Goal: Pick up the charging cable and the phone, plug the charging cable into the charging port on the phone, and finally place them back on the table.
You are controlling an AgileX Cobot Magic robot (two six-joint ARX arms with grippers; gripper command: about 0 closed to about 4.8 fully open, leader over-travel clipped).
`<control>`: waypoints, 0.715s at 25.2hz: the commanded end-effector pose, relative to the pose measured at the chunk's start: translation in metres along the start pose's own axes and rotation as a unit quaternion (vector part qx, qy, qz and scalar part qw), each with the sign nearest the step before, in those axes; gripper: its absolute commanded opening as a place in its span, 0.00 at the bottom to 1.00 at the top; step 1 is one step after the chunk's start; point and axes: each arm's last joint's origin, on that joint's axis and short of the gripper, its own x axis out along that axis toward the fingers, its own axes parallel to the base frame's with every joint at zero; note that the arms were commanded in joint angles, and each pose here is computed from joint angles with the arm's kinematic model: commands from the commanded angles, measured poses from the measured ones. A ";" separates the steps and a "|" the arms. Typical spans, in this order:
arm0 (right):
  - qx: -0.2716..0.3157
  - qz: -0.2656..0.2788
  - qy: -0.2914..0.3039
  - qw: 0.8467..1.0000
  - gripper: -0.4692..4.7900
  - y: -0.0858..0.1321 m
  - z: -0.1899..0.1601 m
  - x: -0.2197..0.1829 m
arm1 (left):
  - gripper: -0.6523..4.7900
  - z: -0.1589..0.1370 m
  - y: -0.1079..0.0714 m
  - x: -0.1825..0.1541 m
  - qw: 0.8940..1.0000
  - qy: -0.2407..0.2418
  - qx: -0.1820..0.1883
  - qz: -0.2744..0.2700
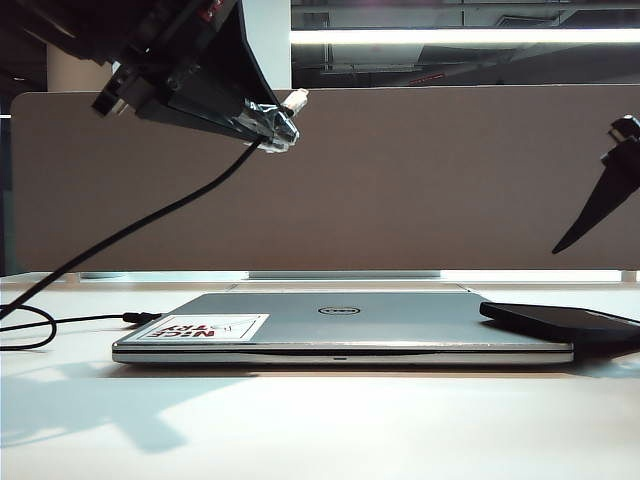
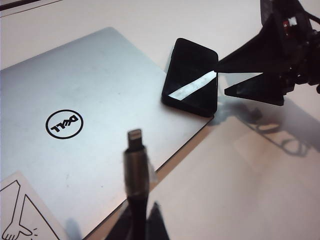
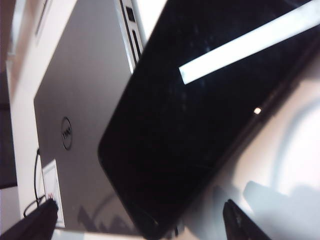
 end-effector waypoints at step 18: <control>0.029 0.001 -0.013 0.999 0.88 -0.014 0.011 0.031 | 0.11 0.002 -0.001 -0.001 1.000 -0.010 0.003 -0.004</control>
